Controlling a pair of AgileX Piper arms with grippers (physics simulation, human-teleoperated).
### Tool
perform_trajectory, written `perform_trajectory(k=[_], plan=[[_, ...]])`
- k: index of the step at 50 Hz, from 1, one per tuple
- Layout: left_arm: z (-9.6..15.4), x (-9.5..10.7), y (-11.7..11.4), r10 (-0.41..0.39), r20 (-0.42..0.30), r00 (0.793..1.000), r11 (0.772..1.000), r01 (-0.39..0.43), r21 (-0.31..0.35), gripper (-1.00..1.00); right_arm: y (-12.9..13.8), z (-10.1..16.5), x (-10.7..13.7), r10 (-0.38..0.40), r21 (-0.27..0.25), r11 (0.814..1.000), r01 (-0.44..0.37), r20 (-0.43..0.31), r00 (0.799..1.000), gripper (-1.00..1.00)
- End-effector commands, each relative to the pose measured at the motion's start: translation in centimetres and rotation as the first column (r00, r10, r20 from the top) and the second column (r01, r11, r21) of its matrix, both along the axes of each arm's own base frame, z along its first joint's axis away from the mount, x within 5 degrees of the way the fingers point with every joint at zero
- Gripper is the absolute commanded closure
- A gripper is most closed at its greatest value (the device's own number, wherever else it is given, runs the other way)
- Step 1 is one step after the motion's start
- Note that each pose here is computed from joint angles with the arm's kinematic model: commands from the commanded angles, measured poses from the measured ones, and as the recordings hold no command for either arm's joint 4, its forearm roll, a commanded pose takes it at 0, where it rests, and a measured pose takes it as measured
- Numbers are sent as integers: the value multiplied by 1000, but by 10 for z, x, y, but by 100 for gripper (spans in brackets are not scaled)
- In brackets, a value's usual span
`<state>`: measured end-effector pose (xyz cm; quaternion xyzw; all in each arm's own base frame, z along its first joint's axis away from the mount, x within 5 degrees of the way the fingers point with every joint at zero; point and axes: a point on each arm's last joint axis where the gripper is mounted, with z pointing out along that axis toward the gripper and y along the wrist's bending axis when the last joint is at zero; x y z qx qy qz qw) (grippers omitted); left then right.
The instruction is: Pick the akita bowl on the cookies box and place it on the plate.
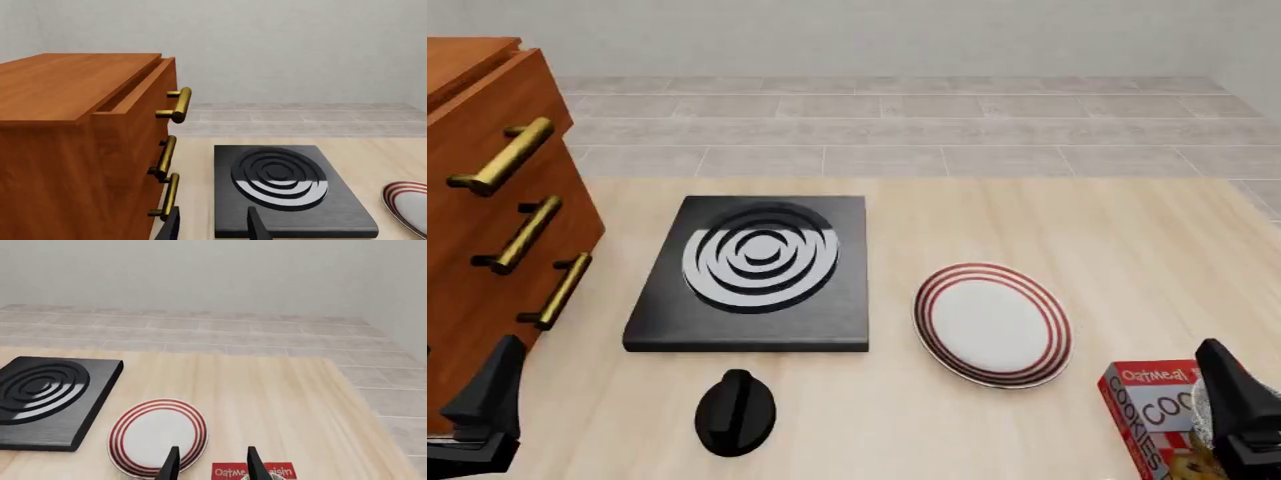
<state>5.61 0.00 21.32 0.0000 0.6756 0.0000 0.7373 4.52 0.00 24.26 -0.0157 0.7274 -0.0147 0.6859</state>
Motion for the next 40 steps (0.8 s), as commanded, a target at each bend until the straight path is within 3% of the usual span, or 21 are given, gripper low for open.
perform_trajectory(k=[1, 4, 6, 19, 40], plan=[[0, 0, 0, 0, 0, 1000, 1000, 0, 0, -100, 0, 14, -8, -8, 15, 1000, 9, -57, 998, -100], [0, 0, 0, 0, 0, 1000, 1000, 0, 0, -100, 0, 17, -10, -12, 20, 1000, 13, -66, 998, -100], [0, 0, 0, 0, 0, 1000, 1000, 0, 0, -100, -1, 16, -11, -27, 51, 998, 32, -84, 996, -100], [0, 0, 0, 0, 0, 1000, 1000, 0, 0, -100, -1, 36, -24, -36, 40, 998, 41, -118, 992, -100], [0, 0, 0, 0, 0, 1000, 1000, 0, 0, -100, -2, 19, -22, -71, 78, 993, 90, -219, 973, -100]])
